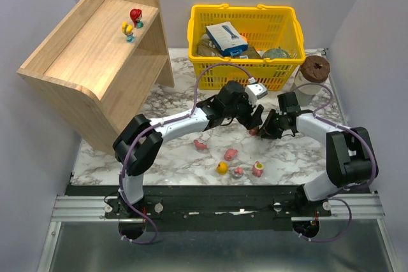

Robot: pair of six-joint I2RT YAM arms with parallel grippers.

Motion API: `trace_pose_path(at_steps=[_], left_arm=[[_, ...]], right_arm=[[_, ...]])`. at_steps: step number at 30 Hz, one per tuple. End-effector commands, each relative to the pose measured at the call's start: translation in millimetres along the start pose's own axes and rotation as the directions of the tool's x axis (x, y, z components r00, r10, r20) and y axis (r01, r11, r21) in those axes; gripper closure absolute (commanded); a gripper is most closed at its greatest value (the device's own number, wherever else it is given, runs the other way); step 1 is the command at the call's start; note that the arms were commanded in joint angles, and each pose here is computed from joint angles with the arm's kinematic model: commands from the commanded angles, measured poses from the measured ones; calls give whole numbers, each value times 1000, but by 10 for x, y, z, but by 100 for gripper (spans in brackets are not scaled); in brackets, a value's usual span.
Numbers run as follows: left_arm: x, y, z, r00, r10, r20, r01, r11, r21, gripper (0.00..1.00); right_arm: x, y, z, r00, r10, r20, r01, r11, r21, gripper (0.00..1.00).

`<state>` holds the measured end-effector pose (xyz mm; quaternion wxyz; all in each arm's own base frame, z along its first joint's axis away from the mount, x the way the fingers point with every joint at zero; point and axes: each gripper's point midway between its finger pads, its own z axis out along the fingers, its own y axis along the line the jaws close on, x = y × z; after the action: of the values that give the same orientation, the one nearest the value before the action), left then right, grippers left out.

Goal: Place and organize the plastic toys onto the shelf

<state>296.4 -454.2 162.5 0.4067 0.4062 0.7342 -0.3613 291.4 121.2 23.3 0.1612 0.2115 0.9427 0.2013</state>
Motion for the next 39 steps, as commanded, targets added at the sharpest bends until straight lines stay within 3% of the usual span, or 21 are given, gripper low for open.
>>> trace_pose_path(at_steps=[1,9,16,26,39], left_arm=[[-8,47,65,1000,-4,-7,4,999,39,29],[92,152,251,999,-30,-38,32,998,58,31],[264,225,413,996,-60,-71,64,996,56,31],[534,506,526,989,-100,-111,91,992,-86,37],[713,449,602,982,-119,-144,113,992,-53,38]], right_arm=[[-239,-11,52,998,7,60,-9,1000,29,66],[-433,23,145,997,-4,81,1,999,34,66],[-453,-145,-31,993,19,120,-30,995,92,65],[-510,-388,-216,985,60,164,-84,986,145,53],[-533,-393,-259,984,70,163,-92,987,131,44]])
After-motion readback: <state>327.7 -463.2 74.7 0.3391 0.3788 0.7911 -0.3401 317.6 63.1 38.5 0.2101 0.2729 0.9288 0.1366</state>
